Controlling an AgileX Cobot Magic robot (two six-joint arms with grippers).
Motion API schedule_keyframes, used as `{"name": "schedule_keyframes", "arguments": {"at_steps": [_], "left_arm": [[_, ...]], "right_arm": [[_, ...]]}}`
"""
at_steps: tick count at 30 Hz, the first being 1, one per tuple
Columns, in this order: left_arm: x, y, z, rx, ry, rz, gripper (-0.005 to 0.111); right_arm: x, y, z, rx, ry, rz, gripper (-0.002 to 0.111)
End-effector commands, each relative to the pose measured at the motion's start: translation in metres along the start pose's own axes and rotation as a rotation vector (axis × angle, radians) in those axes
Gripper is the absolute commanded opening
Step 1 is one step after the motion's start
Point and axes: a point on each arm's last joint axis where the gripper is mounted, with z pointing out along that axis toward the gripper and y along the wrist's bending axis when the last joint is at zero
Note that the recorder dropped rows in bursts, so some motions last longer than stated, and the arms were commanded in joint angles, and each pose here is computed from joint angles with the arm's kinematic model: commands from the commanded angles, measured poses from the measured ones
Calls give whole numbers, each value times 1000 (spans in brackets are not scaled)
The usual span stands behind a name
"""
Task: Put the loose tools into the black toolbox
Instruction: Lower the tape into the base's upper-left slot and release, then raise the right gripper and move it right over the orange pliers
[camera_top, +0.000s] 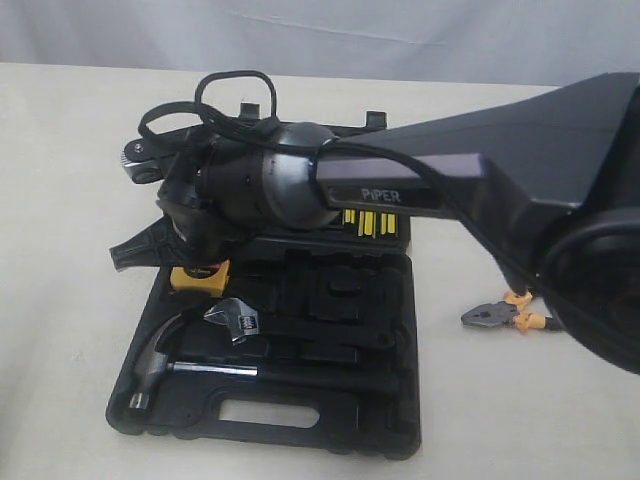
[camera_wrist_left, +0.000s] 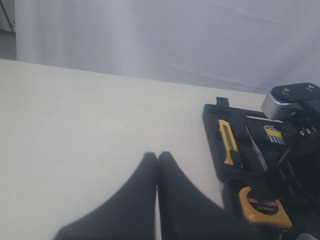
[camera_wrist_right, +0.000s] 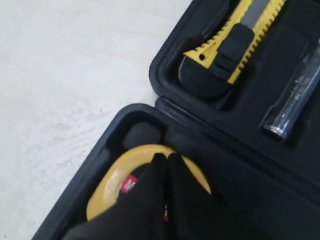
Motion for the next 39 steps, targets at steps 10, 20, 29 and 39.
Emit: {"name": "schedule_keyframes", "arguments": {"at_steps": [10, 20, 29, 39], "left_arm": [[-1, -1, 0, 7, 3, -7, 0], [-1, -1, 0, 7, 3, -7, 0], [-1, -1, 0, 7, 3, -7, 0], [-1, -1, 0, 7, 3, -7, 0]], "right_arm": [[6, -2, -3, 13, 68, -58, -1], [8, -2, -6, 23, 92, -134, -1], [-15, -25, -98, 106, 116, -320, -1], [-13, -83, -215, 150, 65, -326, -1]]}}
